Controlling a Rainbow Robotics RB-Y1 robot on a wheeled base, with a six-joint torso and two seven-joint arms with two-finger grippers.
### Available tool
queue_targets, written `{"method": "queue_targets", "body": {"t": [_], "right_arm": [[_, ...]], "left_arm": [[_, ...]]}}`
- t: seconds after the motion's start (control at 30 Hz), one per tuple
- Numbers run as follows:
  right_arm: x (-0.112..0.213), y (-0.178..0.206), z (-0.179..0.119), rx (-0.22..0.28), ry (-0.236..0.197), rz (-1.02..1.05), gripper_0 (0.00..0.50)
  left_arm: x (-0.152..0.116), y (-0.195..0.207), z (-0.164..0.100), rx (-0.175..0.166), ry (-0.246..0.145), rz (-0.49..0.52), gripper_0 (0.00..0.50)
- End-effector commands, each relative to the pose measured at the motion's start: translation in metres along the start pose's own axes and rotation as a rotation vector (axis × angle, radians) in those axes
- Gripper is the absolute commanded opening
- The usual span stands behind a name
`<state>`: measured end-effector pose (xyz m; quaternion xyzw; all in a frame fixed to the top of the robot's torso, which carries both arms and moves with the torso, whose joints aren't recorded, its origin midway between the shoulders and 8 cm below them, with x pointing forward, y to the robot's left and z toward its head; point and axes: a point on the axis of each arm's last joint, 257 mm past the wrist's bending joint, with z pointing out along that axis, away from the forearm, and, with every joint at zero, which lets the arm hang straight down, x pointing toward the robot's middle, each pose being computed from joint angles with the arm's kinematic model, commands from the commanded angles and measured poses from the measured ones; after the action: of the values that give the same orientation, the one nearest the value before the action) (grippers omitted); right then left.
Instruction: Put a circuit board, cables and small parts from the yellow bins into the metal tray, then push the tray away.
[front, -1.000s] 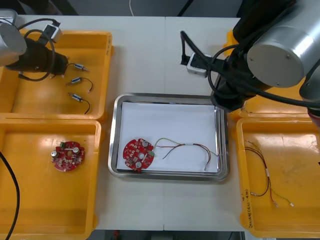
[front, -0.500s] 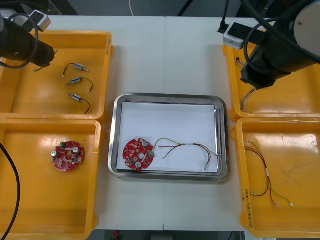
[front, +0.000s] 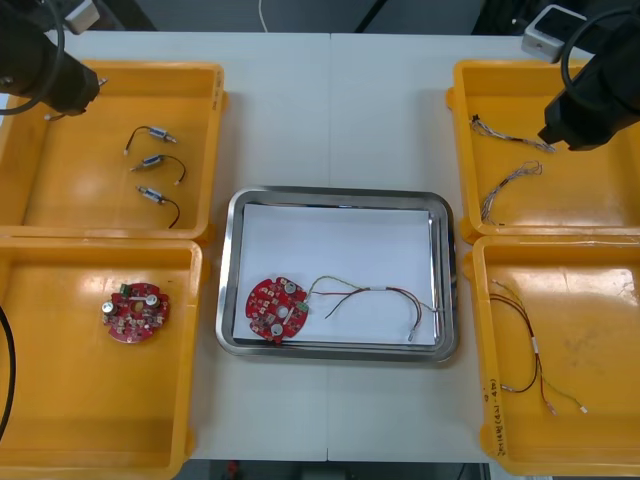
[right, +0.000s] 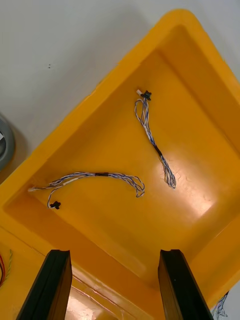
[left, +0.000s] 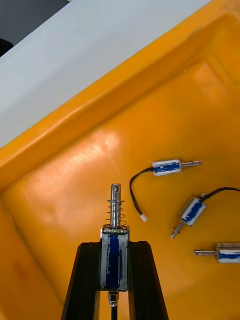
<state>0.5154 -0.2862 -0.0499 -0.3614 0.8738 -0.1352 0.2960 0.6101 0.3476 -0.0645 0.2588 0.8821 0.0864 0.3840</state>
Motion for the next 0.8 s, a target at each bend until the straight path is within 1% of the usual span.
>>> {"method": "queue_targets", "body": {"t": [0.03,0.17,0.23,0.27,0.37,0.47,0.57,0.6,0.63,0.73,0.8], "right_arm": [[0.005,-0.046,-0.021,0.082,-0.004,0.053,0.500],[0.019,-0.060,-0.017,0.113,0.038,0.091,0.500],[0.022,-0.065,-0.015,0.117,0.053,0.107,0.500],[0.025,-0.067,-0.012,0.109,0.066,0.117,0.500],[0.025,-0.072,-0.008,0.080,0.083,0.142,0.500],[0.020,-0.074,-0.004,0.044,0.093,0.160,0.500],[0.015,-0.074,0.000,0.011,0.099,0.166,0.500],[0.015,-0.074,0.000,0.011,0.099,0.166,0.500],[0.012,-0.075,0.000,0.006,0.103,0.165,0.500],[0.013,-0.076,0.003,-0.003,0.117,0.160,0.500],[0.014,-0.077,0.005,-0.010,0.126,0.159,0.500]], "left_arm": [[-0.008,-0.032,-0.017,-0.001,0.005,-0.201,0.000],[-0.015,-0.067,-0.025,0.019,0.007,-0.224,0.001],[-0.015,-0.081,-0.028,0.026,0.015,-0.234,0.001],[-0.017,-0.091,-0.030,0.030,0.018,-0.236,0.000],[-0.023,-0.117,-0.034,0.046,0.023,-0.256,0.000],[-0.028,-0.140,-0.037,0.053,0.022,-0.261,0.000],[-0.035,-0.165,-0.039,0.074,0.012,-0.264,0.000],[-0.035,-0.165,-0.039,0.074,0.012,-0.264,0.000],[-0.038,-0.181,-0.040,0.084,0.008,-0.267,0.001],[-0.042,-0.203,-0.041,0.099,0.001,-0.261,0.000],[-0.042,-0.215,-0.041,0.101,0.003,-0.265,0.001]]}}
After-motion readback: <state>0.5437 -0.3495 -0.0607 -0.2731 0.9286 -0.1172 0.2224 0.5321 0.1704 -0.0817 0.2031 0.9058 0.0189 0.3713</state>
